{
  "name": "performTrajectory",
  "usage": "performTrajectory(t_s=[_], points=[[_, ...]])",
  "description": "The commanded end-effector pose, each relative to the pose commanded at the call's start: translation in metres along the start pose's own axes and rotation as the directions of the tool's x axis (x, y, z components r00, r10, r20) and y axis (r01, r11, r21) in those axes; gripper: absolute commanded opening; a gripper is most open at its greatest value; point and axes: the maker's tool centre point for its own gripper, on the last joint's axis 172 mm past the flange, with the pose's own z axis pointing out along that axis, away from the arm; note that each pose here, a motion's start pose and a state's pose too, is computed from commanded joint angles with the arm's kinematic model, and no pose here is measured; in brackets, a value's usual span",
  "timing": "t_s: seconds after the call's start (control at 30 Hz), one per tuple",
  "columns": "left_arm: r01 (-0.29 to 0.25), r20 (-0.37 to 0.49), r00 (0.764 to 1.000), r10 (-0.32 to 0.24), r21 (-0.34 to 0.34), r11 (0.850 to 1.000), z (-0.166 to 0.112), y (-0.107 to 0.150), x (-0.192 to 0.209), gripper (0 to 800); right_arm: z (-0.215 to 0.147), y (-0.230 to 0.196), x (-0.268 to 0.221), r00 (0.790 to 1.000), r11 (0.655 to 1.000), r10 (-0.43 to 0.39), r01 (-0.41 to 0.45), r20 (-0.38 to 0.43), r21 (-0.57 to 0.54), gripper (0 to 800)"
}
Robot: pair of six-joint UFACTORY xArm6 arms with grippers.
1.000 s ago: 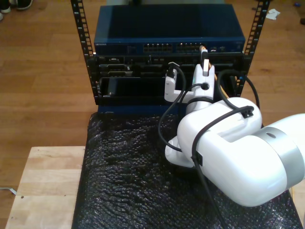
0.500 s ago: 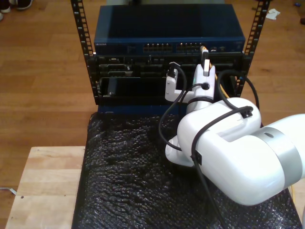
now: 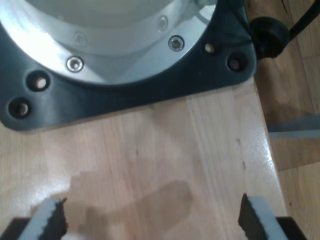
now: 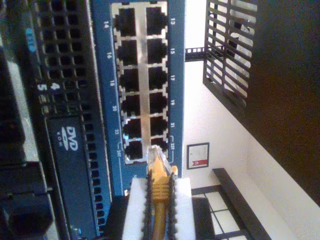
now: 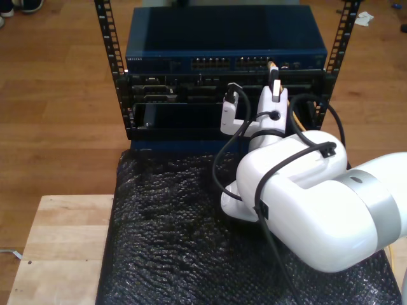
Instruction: Grab the cable and plug it in
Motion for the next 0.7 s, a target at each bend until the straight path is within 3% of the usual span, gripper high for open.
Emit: performTrajectory(t_s=[0.7], points=[[0.001,-0.002,1.0,-0.001,0.001,1.0,0.0006,-0.0003,0.0006,800,-0.0015,-0.001,0.0012,1.0,1.0,0.018,-0.018,-0.008,0.002,0]])
